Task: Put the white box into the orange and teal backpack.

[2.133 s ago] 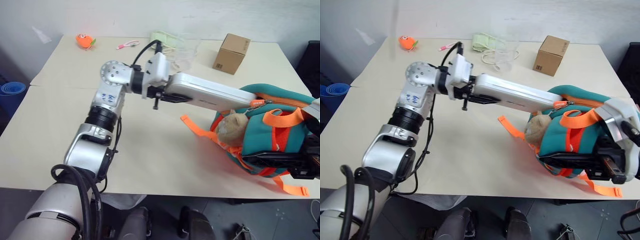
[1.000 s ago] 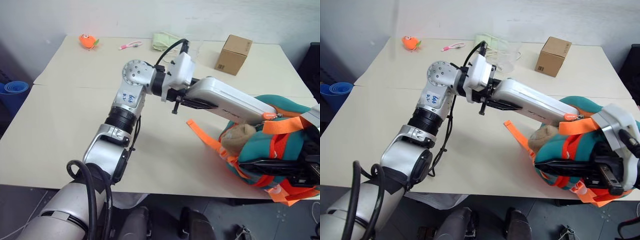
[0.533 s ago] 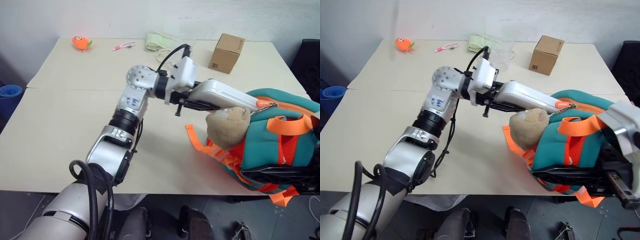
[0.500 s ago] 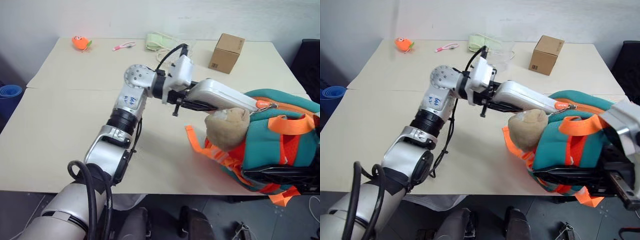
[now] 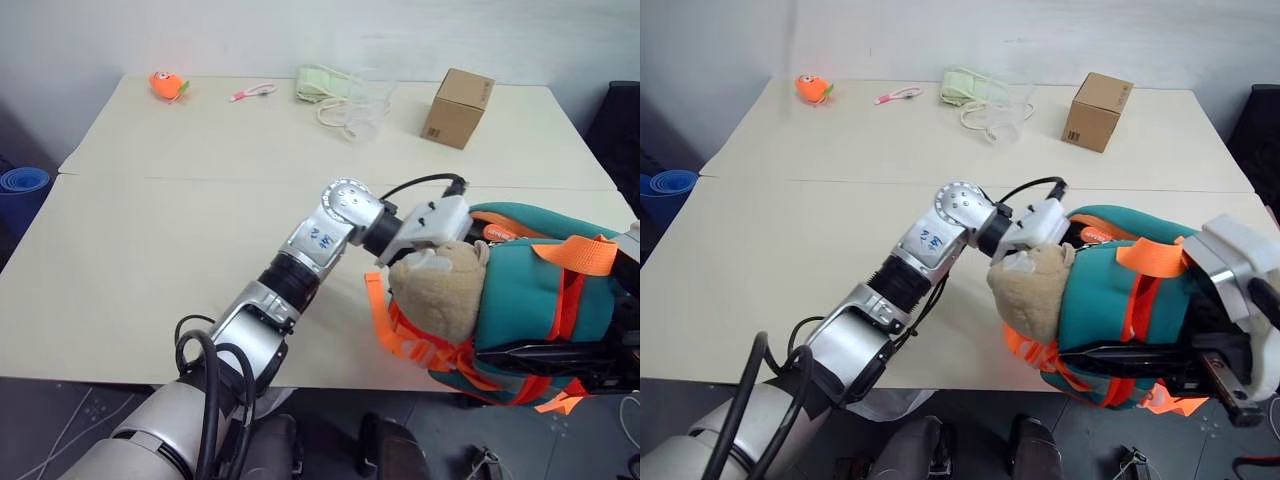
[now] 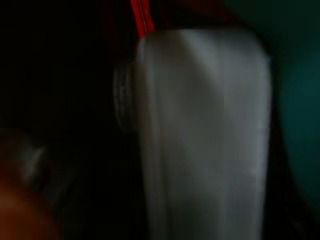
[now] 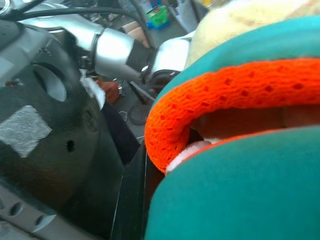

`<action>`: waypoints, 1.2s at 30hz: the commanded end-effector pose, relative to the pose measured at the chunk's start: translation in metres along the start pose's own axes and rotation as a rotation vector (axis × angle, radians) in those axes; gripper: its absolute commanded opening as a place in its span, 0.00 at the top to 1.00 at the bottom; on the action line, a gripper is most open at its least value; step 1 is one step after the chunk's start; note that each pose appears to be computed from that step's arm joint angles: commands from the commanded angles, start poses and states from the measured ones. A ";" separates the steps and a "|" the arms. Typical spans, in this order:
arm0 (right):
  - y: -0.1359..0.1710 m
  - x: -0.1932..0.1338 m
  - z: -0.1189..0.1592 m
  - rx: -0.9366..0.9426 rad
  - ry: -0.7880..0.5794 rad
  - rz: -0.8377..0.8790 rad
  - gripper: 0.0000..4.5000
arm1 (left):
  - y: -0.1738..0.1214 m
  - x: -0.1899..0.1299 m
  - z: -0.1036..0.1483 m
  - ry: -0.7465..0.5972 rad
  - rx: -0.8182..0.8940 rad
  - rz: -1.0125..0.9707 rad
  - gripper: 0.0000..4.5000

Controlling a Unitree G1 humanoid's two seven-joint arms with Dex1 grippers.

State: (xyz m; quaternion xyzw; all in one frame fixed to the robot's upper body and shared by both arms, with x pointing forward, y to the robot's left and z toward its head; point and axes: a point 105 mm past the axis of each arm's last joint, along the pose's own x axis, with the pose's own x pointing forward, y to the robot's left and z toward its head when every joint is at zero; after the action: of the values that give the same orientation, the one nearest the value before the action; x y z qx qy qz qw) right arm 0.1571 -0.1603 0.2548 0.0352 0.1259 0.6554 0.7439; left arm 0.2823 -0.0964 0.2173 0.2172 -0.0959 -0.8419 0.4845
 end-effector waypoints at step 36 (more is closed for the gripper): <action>-0.020 -0.002 -0.009 -0.004 -0.125 -0.166 1.00 | -0.037 -0.077 0.046 -0.183 -0.225 0.195 0.61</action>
State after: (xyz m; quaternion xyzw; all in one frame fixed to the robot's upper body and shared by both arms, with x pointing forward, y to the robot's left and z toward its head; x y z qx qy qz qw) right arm 0.1768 -0.1690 0.2374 0.0634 0.0992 0.5816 0.8049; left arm 0.2644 -0.0140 0.2588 0.0685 -0.0474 -0.8174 0.5700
